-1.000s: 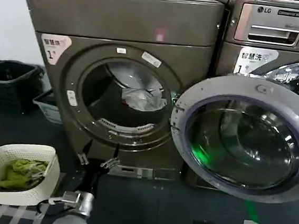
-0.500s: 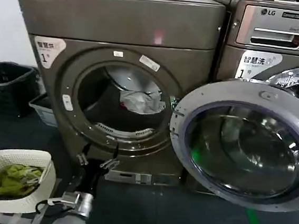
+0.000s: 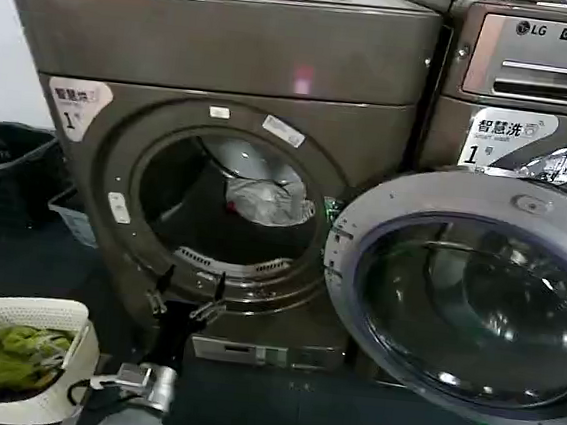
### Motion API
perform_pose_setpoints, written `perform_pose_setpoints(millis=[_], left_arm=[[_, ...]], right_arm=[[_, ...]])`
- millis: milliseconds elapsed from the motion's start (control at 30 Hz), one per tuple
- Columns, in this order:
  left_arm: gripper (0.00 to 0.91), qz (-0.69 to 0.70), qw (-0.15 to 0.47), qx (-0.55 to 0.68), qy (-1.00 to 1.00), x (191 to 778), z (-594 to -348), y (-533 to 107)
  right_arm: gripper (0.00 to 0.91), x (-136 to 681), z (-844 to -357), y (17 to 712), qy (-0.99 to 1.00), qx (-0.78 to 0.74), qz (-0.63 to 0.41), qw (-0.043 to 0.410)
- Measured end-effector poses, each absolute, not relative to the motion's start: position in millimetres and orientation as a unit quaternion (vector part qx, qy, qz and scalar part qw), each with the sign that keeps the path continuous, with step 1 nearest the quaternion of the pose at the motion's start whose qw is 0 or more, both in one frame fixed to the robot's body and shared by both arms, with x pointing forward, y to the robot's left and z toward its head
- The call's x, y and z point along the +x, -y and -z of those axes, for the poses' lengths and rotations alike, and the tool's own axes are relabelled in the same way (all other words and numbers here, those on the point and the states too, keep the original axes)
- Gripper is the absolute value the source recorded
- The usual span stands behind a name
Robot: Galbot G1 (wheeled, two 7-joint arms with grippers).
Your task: Grasp the clothes from the dryer.
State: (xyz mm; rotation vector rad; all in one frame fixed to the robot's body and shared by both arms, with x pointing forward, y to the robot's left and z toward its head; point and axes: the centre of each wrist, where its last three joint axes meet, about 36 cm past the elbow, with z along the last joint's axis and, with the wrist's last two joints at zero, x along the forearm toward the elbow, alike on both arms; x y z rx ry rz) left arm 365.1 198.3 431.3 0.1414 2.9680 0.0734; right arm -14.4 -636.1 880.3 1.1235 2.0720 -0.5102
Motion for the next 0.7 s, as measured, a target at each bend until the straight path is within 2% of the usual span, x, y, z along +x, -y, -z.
perform_pose_setpoints(millis=[700], left_arm=[[0.907, -0.025, 0.084, 0.050, -0.995, 368.2, -431.4, -198.3]], right_arm=[[0.907, -14.2, -881.0, 637.3, -0.801, 0.436, 0.197, 0.360]])
